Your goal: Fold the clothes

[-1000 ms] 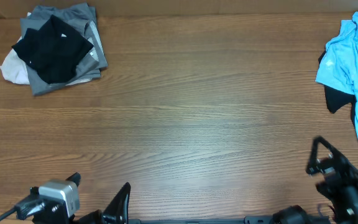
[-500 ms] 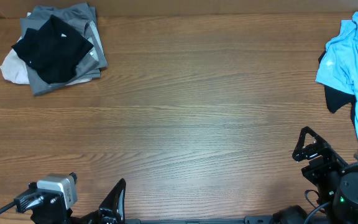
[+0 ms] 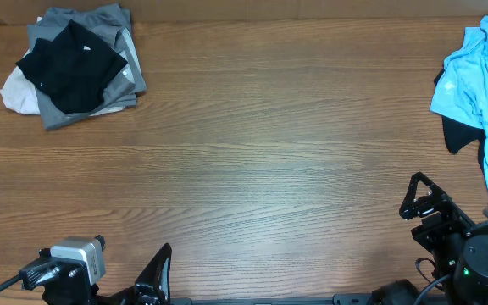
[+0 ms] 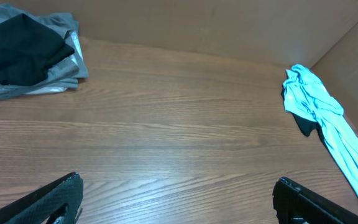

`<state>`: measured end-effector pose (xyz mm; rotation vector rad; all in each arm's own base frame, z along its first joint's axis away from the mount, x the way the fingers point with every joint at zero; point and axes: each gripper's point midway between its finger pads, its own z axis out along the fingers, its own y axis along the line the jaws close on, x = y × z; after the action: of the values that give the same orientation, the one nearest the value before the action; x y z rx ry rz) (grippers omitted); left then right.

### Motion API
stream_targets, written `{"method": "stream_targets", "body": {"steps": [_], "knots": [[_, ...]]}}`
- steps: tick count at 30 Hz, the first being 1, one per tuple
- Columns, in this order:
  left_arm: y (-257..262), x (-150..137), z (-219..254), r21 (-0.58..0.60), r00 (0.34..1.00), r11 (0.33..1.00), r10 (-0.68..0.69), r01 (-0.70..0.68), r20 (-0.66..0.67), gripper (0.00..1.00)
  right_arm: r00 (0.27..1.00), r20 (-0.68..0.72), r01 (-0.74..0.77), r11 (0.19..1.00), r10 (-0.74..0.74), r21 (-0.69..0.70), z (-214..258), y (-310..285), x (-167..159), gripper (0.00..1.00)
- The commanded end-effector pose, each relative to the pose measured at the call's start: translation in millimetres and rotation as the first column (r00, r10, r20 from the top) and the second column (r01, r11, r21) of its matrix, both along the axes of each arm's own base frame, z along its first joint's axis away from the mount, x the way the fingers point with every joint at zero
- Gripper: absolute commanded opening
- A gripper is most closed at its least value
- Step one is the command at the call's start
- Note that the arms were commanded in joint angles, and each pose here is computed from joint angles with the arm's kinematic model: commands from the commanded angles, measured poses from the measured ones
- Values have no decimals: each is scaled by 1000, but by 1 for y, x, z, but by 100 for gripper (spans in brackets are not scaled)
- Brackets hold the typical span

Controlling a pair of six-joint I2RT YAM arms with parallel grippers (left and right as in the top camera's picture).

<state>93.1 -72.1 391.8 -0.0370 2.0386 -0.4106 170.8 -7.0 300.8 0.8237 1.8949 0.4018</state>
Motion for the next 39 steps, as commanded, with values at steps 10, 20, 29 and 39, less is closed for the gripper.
{"method": "stream_targets", "body": {"steps": [10,20,29,39], "knots": [[0,-2,-1,20,1000,1000,-6,6,8,100,996,-19,88,993,-89,-81,-37,-19,8,100],[0,-2,-1,20,1000,1000,-6,6,8,100,947,276,-113,974,165,-194,-74,5,59,100],[0,-2,-1,20,1000,1000,-6,6,8,100,886,424,-81,964,187,-255,-112,3,74,100],[0,-2,-1,20,1000,1000,-6,6,8,100,861,349,-152,842,370,-518,-127,17,75,100]]}}
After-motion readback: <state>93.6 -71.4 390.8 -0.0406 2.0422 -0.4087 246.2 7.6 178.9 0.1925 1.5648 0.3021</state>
